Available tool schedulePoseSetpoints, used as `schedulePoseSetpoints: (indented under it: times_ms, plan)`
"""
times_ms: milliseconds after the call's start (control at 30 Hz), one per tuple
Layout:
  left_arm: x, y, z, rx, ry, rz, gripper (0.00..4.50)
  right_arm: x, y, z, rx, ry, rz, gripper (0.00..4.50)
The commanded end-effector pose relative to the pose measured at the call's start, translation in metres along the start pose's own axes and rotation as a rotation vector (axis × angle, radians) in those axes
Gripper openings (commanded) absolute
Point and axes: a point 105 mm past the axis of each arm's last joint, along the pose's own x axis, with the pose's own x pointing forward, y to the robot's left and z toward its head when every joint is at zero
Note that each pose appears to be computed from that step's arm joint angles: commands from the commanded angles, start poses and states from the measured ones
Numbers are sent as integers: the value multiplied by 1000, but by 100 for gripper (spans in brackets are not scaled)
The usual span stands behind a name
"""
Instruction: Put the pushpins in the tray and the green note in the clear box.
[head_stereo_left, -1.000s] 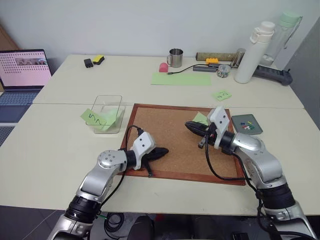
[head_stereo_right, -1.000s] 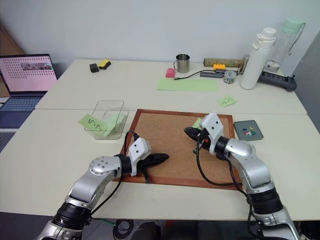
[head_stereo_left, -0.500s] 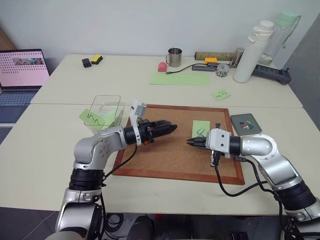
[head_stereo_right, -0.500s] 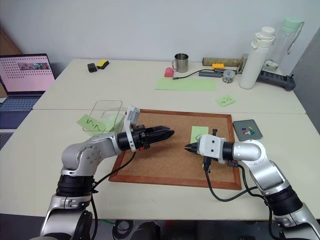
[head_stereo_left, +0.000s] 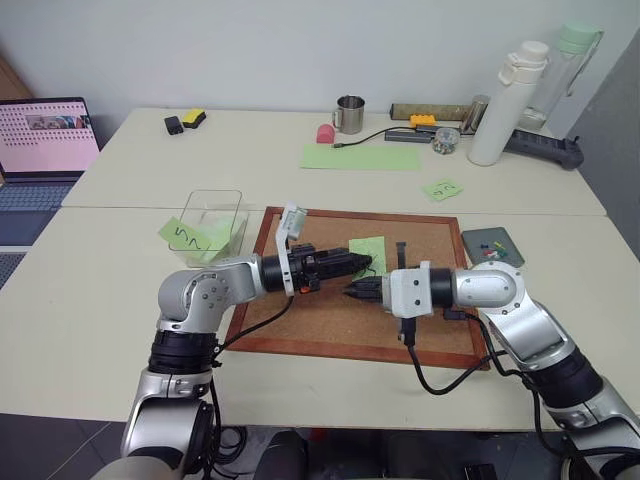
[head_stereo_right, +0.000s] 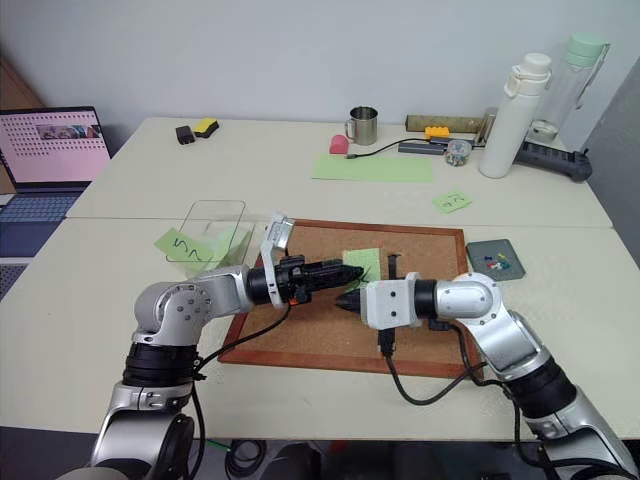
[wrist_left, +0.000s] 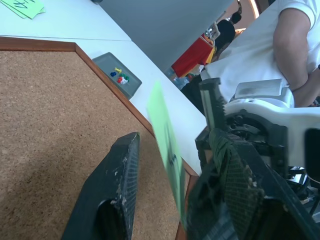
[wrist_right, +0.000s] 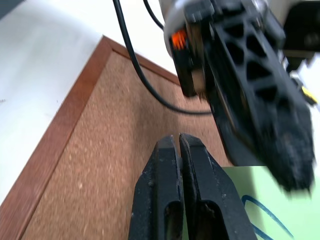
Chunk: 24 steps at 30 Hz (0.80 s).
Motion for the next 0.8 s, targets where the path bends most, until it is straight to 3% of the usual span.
schedulePoseSetpoints:
  times_ms: [33, 67, 433, 800]
  plan:
    - [3, -5, 8, 41, -31, -19, 200, 0, -5, 17, -74, -45, 2, 0]
    - [3, -6, 9, 38, -35, -24, 199, 0, -4, 18, -74, -47, 4, 0]
    - [2, -17, 5, 38, -16, -87, 3, -1, -6, 16, -83, -37, -1, 0]
    - [5, 17, -1, 128, 1, 102, 3, -7, -12, 17, -83, -27, -41, 0]
